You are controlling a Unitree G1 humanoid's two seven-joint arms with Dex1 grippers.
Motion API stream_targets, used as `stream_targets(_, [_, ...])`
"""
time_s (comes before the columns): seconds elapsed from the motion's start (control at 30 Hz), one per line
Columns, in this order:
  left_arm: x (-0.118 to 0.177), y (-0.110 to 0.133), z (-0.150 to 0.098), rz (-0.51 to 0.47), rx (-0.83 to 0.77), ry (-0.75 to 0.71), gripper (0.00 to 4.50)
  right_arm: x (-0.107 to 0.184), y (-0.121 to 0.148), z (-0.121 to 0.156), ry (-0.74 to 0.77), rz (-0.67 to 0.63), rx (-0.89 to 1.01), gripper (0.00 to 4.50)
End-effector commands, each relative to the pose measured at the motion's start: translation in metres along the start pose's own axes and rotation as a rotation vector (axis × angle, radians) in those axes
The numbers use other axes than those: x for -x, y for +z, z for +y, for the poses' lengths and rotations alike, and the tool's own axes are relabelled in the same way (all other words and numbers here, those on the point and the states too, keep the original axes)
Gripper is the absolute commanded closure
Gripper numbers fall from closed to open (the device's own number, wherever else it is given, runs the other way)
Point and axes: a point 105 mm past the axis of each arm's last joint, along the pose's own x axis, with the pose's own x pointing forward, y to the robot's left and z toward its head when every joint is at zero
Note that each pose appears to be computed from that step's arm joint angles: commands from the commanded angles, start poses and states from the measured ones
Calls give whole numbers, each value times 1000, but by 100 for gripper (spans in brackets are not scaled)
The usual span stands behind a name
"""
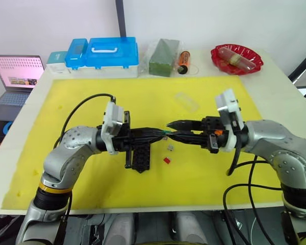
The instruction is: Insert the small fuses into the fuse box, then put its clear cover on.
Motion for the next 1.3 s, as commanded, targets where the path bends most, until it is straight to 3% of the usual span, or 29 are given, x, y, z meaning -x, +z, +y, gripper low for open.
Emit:
stream_targets(0.03, [-3,11,-5,-30,-37,-29,450,0,10,3,9,-34,22,326])
stream_targets(0.47, [-4,12,-5,-34,-35,-35,450,6,4,2,0,-31,16,326])
stream_targets(0.63, [-3,11,-6,-32,-33,-35,450,6,8,5,10,-41,12,445])
stream_targets(0.97, [-1,5,-5,-10,-33,-19,450,1,15,14,28,-49,9,448])
stream_targets(1.1, [3,0,-2,33,-9,-6,354,5,13,9,29,-23,26,450])
stream_targets(1.3, [27,-9,-5,109,-8,24,144,5,10,11,60,59,100,450])
